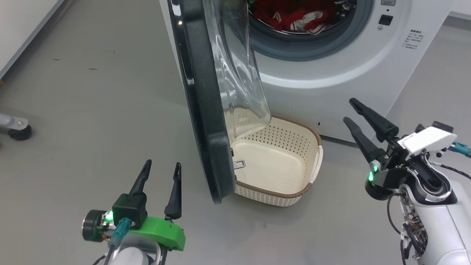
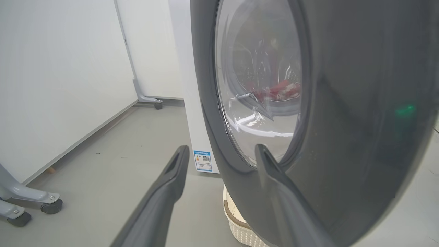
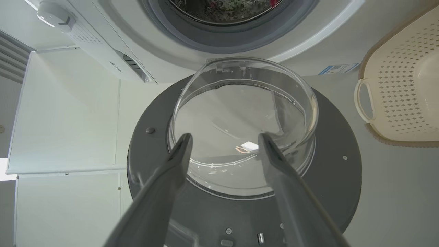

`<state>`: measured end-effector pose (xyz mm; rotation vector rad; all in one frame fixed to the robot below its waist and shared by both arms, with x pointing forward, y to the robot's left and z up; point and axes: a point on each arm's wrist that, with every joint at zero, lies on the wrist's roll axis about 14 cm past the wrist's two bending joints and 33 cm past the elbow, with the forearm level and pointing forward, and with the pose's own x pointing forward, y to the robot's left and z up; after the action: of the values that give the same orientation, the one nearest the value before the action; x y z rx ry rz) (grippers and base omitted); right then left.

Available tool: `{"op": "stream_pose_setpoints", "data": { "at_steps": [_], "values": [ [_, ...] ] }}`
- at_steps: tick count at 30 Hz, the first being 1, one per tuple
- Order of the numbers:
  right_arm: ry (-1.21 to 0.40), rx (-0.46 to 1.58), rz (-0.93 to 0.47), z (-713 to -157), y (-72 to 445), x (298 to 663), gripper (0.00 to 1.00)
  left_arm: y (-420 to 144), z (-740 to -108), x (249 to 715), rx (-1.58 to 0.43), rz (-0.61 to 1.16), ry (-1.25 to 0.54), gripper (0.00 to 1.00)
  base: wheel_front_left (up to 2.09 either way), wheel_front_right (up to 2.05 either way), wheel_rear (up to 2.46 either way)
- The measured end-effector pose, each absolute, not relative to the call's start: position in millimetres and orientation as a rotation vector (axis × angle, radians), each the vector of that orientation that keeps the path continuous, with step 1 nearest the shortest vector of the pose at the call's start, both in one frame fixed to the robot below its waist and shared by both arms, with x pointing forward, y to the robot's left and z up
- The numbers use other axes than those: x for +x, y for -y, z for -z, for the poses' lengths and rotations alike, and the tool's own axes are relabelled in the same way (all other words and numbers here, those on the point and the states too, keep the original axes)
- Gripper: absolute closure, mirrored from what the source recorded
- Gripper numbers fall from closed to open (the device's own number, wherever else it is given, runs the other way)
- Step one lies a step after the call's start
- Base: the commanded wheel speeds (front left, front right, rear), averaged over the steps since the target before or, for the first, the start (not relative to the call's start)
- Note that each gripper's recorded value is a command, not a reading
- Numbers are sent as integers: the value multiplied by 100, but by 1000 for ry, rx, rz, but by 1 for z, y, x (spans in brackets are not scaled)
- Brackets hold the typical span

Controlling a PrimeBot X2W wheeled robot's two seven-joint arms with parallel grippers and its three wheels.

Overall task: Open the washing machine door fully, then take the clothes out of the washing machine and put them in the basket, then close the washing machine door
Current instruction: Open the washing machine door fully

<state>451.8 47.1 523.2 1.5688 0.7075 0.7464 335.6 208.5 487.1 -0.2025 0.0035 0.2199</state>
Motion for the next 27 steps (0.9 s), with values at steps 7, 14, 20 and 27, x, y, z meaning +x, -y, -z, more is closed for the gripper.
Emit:
{"op": "stream_pose_setpoints", "data": {
  "at_steps": [7,14,20,27],
  "values": [
    [-563,1436,-567,-501,-5,453,0,-208,-486,335,-204,-217,-7,0,0,0,0],
    [-401,1213,-487,-502,30,453,0,-207,-484,333,-205,-214,-11,0,0,0,0],
    [-244,914,-435,-500,59,444,0,-205,-481,329,-204,-214,-18,0,0,0,0],
    [-40,514,-392,-498,101,438,0,-204,-482,329,-205,-209,-17,0,0,0,0]
  ]
}}
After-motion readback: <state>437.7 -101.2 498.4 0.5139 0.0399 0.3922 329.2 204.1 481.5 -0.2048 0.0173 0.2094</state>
